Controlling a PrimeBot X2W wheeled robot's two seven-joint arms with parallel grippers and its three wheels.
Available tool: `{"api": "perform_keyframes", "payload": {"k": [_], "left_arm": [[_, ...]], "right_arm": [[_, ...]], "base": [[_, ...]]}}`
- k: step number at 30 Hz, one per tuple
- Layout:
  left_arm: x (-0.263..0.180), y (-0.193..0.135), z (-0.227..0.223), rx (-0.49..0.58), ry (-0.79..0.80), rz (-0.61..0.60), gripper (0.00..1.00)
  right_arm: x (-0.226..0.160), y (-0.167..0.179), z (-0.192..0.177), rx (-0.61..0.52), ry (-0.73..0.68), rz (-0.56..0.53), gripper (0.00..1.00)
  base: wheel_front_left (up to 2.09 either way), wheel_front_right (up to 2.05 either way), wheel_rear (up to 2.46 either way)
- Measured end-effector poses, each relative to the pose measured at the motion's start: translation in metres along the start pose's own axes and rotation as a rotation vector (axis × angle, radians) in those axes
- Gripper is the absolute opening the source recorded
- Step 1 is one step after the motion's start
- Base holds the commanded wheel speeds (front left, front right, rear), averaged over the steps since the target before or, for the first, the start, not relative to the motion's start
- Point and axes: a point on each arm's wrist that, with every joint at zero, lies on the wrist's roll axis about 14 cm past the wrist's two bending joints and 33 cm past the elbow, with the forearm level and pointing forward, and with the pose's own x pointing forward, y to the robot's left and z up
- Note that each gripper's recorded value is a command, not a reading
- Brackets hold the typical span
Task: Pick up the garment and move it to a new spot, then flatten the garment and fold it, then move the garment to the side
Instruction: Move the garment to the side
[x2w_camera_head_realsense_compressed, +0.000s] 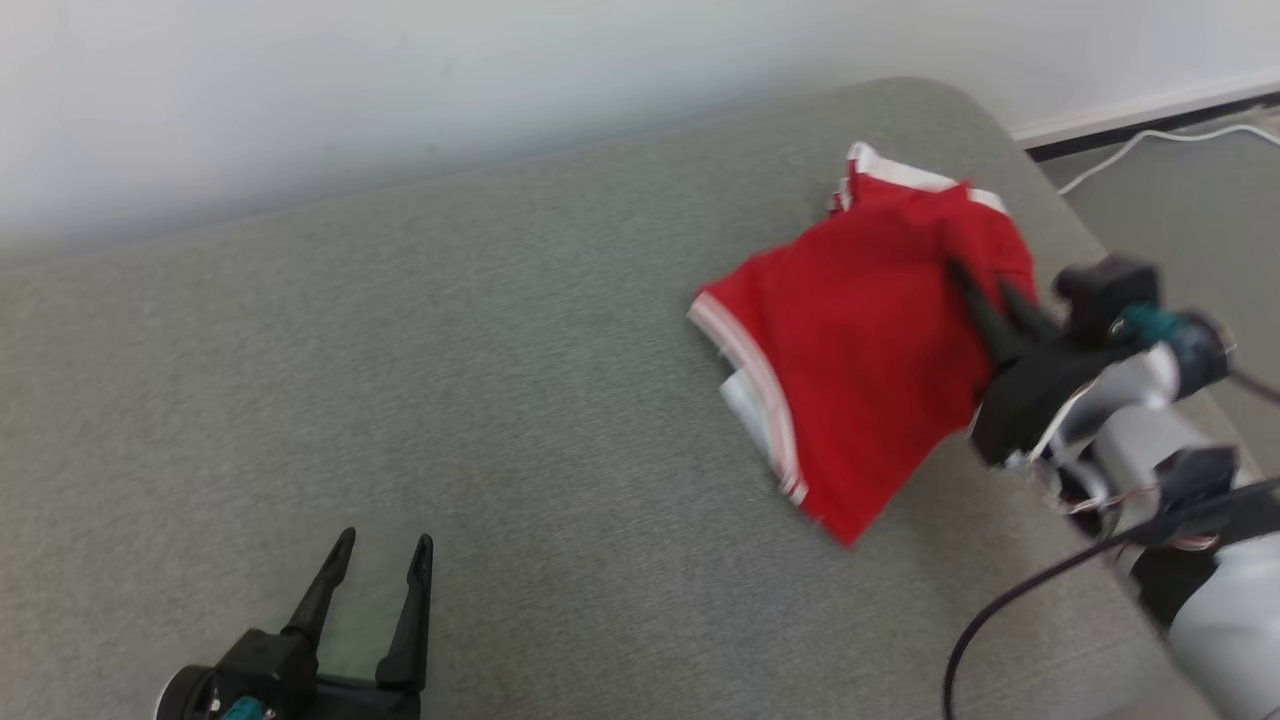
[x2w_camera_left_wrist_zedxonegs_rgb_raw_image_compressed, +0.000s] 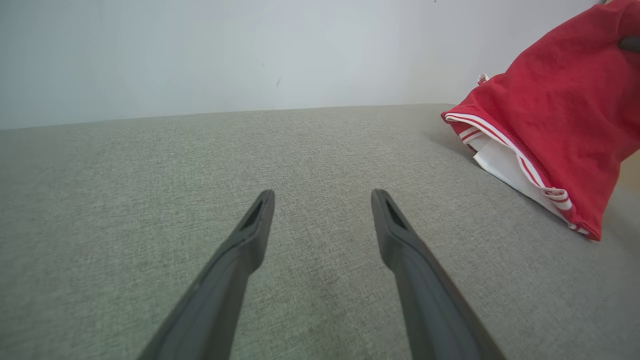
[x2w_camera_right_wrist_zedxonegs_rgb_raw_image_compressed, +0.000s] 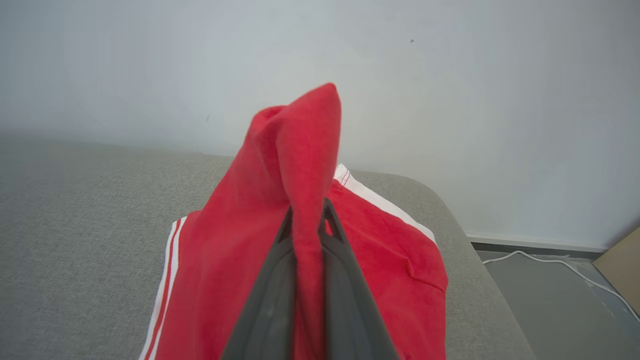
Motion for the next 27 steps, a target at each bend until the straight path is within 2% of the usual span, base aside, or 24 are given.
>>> {"api": "perform_keyframes", "payload": {"k": [4,7,17,18,21,27], "left_arm": [[-0.006,0.017,-0.003,0.006,0.008,0.045,1.00],[-0.011,0.028,-0.007,0.007,0.021,0.074,1.00],[-0.020,0.057,-0.014,0.023,0.038,0.141,1.00],[-0.023,0.063,-0.015,0.026,0.045,0.156,1.00],[-0.028,0.071,-0.017,0.031,0.052,0.181,1.00],[-0.031,0.079,-0.021,0.041,0.063,0.202,1.00]], "right_arm": [[0.020,-0.028,0.023,-0.058,-0.021,-0.037,0.00],[0.030,-0.050,0.024,-0.084,0.005,-0.078,0.00],[0.047,-0.108,-0.023,-0.124,0.190,-0.236,0.00],[0.044,-0.126,-0.026,-0.143,0.205,-0.286,1.00],[0.046,-0.147,-0.014,-0.172,0.187,-0.342,1.00],[0.070,-0.135,0.022,-0.226,0.053,-0.318,1.00]], "base": [[0.00,0.00,0.00],[0.00,0.00,0.00],[0.00,0.00,0.00],[0.00,0.00,0.00],[0.00,0.00,0.00],[0.00,0.00,0.00]]}}
